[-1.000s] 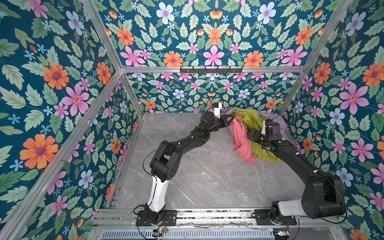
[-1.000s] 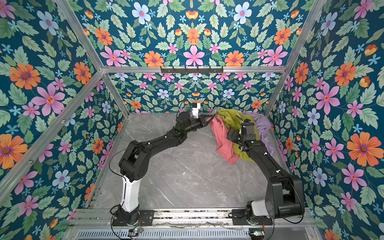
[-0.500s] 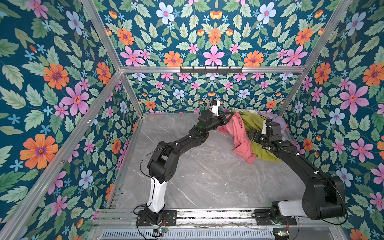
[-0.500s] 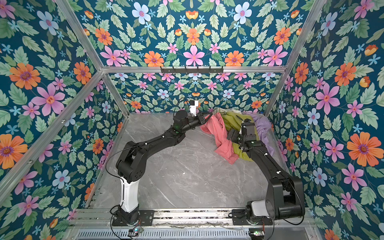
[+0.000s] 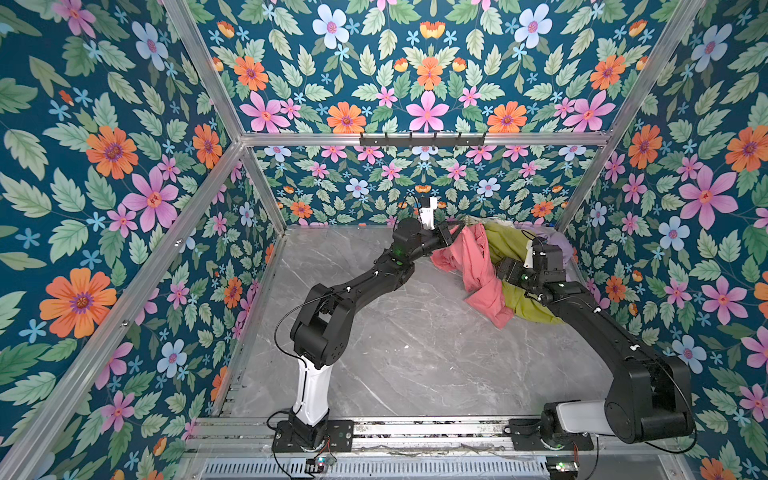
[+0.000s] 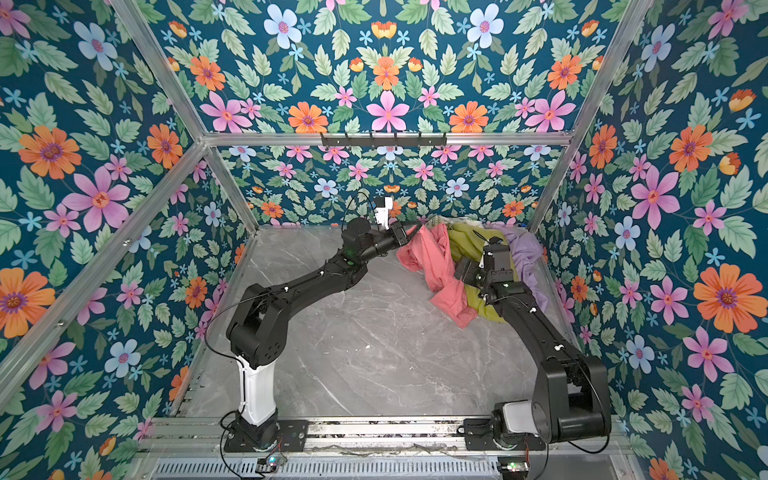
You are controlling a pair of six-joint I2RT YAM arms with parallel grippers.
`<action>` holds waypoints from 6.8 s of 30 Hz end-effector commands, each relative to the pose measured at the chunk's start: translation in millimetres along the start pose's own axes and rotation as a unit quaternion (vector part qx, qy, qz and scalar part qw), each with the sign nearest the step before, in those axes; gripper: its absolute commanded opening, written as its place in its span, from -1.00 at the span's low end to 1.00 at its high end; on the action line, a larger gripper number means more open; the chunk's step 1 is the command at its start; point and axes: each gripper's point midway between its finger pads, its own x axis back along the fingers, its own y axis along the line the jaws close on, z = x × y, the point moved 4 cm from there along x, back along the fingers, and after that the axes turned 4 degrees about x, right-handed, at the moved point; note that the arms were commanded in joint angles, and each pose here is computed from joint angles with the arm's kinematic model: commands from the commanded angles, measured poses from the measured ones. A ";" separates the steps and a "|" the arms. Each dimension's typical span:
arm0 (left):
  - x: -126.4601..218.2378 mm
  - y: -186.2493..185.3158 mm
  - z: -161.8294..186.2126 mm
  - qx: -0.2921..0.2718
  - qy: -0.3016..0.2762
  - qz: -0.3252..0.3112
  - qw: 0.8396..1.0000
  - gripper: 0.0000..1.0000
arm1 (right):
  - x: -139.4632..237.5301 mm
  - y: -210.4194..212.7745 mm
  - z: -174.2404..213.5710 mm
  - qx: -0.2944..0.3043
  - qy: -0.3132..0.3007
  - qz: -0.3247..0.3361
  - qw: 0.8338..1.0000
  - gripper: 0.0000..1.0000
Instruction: Pick out a specific cloth from the pile
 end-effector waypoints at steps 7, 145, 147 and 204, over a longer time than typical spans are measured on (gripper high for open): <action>7.7 -25.6 -20.3 -0.026 -0.032 0.037 0.998 -1.00 | 6.2 0.7 -5.0 0.003 -0.014 0.002 1.000 0.99; 69.3 -127.7 -99.6 -0.055 -0.098 0.102 0.988 -1.00 | -25.9 180.5 26.4 0.179 -0.020 -0.244 0.953 -0.37; 70.4 -126.5 -100.1 -0.055 -0.099 0.101 0.989 -1.00 | -22.3 180.7 24.7 0.179 -0.022 -0.246 0.952 -0.56; 211.4 -227.3 -128.1 -0.193 -0.191 0.033 0.962 -1.00 | 220.7 275.3 -64.5 0.262 -0.210 -0.408 0.849 -1.00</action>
